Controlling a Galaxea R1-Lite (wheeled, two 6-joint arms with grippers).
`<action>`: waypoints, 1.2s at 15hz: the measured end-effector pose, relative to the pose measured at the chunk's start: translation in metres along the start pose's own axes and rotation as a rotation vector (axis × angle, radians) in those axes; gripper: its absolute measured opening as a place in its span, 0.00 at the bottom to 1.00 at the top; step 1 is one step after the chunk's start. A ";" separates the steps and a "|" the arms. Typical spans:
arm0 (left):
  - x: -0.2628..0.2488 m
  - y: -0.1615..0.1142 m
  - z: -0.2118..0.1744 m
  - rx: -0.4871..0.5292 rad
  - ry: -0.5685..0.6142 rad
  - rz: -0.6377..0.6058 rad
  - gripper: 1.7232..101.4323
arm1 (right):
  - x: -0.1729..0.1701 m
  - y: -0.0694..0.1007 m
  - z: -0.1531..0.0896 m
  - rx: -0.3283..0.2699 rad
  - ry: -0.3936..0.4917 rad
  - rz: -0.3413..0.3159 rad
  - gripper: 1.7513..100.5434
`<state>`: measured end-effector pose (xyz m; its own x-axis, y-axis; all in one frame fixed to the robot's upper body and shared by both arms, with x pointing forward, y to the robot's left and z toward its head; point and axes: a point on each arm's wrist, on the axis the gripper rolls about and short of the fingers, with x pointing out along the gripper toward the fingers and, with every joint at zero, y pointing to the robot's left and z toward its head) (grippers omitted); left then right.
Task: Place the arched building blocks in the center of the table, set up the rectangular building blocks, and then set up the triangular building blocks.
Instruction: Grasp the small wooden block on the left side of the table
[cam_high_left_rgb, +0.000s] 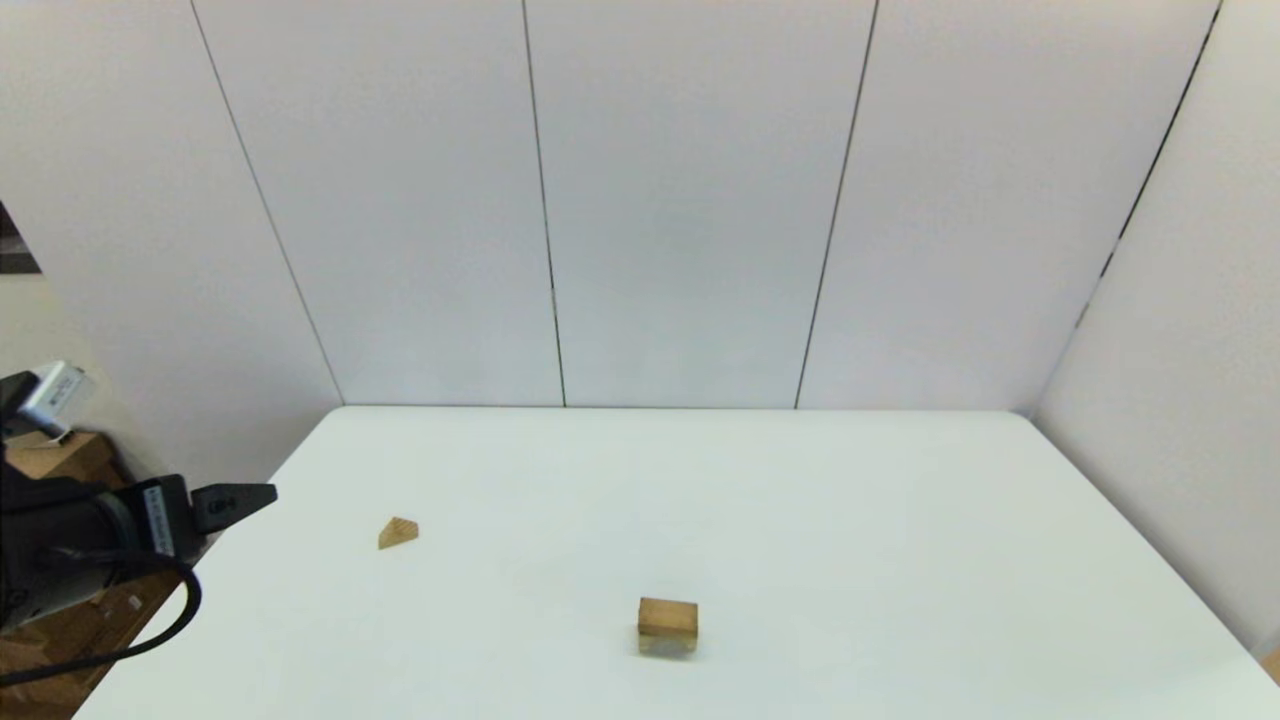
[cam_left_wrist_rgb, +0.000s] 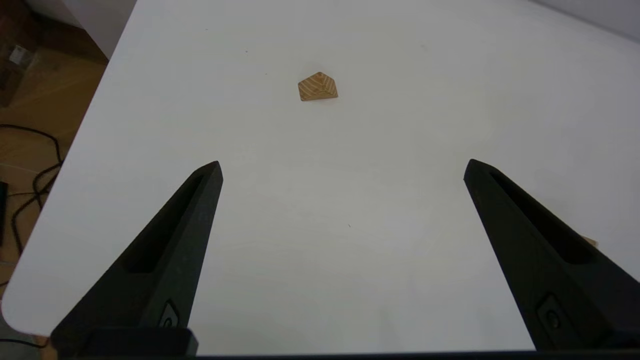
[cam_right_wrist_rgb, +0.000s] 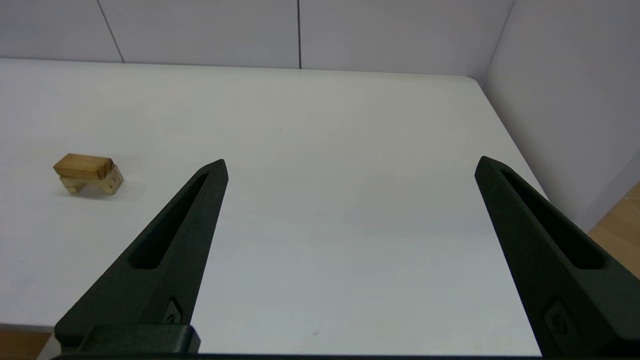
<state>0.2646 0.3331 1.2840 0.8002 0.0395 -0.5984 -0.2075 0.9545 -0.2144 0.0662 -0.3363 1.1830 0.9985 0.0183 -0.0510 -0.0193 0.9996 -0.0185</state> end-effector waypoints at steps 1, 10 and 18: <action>0.015 0.000 0.004 0.028 0.014 0.008 0.96 | 0.000 0.000 0.000 0.000 0.000 0.000 0.97; 0.116 0.040 0.028 0.457 0.091 -0.137 0.96 | 0.000 0.000 0.000 0.000 0.000 0.000 0.97; 0.144 0.039 0.033 0.671 0.224 -0.434 0.96 | 0.000 0.000 0.000 0.000 0.000 0.000 0.97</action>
<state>0.3899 0.3856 1.2151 0.5858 -0.3648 -0.7237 0.5305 0.8477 0.0021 0.0662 -0.3363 1.1830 0.9985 0.0187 -0.0512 -0.0197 0.9996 -0.0189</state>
